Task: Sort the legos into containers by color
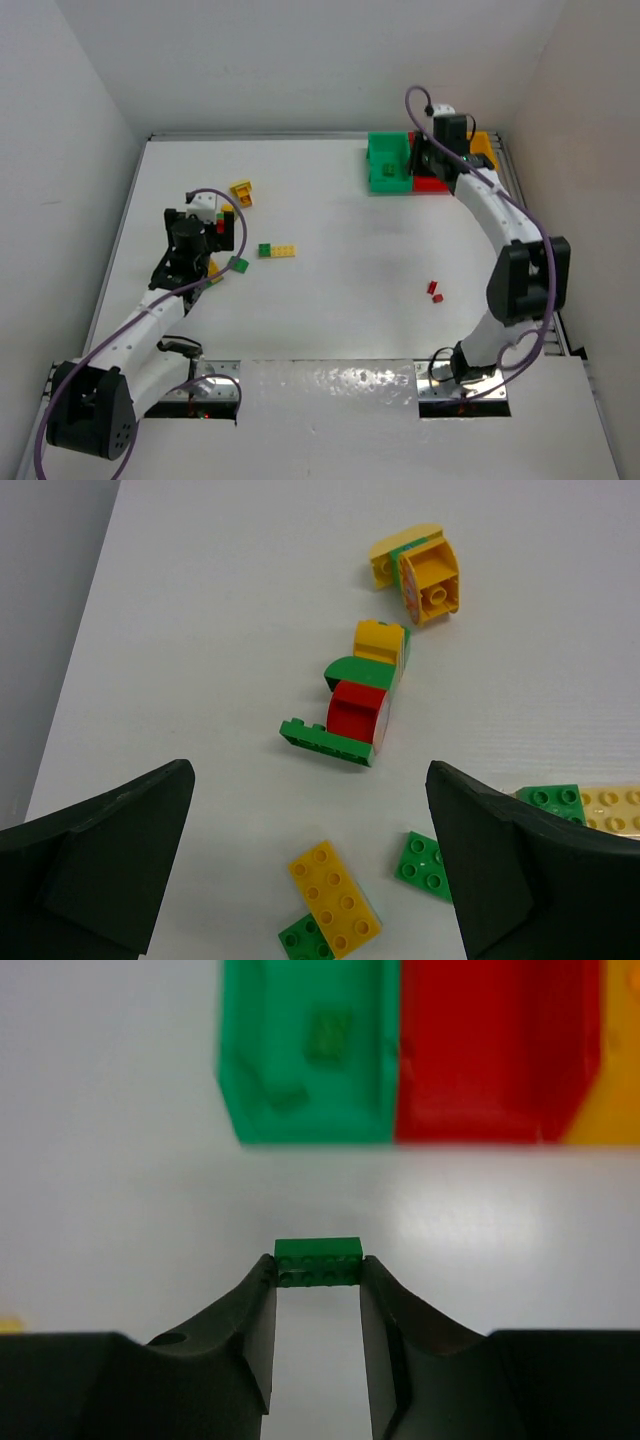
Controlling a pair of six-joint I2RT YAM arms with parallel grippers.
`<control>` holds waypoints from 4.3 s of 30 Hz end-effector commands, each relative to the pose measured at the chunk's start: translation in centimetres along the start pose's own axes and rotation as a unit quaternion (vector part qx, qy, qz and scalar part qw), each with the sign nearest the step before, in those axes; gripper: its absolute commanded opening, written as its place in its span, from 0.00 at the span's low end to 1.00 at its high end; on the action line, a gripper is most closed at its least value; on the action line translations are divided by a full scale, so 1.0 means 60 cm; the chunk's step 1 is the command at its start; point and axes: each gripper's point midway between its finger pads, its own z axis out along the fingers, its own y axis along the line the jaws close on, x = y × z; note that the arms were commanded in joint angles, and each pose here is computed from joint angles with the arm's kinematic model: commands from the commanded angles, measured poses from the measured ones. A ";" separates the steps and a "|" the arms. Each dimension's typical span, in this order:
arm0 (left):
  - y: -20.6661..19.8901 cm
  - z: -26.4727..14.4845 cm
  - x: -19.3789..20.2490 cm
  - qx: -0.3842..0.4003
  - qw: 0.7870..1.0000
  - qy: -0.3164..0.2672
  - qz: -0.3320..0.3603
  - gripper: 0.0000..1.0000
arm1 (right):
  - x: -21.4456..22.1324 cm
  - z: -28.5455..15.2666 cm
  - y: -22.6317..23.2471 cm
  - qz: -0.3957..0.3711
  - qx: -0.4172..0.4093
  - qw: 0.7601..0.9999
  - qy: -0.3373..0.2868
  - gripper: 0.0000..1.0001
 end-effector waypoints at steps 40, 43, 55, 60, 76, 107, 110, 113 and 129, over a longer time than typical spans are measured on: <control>-0.003 -0.010 -0.059 0.010 1.000 -0.012 -0.013 1.00 | -0.036 0.072 0.039 0.028 -0.009 0.999 0.028 0.15; -0.004 -0.012 -0.047 0.010 1.000 -0.007 -0.014 1.00 | 0.114 0.033 0.010 0.030 0.016 0.993 0.115 0.19; -0.035 0.003 -0.057 0.052 0.998 -0.027 -0.019 1.00 | 0.354 -0.088 -0.054 0.150 0.123 0.966 0.173 0.58; -0.029 0.000 -0.061 0.044 0.999 -0.028 -0.013 1.00 | 0.397 -0.082 -0.060 0.158 0.134 0.960 0.189 0.48; -0.019 -0.007 -0.061 0.029 0.999 -0.025 -0.010 1.00 | 0.421 -0.049 -0.075 0.122 0.144 0.962 0.195 0.19; -0.019 -0.004 -0.054 0.027 1.000 0.001 -0.001 1.00 | -0.182 0.229 -0.089 0.043 0.196 0.972 -0.119 0.00; -0.021 -0.006 -0.038 0.038 0.999 0.007 0.030 1.00 | -0.187 0.245 -0.082 0.038 0.177 0.976 -0.125 0.00; -0.037 -0.017 -0.008 0.082 0.992 -0.002 0.096 1.00 | -0.181 0.255 -0.083 0.027 0.173 0.977 -0.121 0.01; -0.079 -0.084 0.044 0.201 0.930 -0.109 0.289 1.00 | -0.176 0.243 -0.120 0.035 0.173 0.977 -0.116 0.44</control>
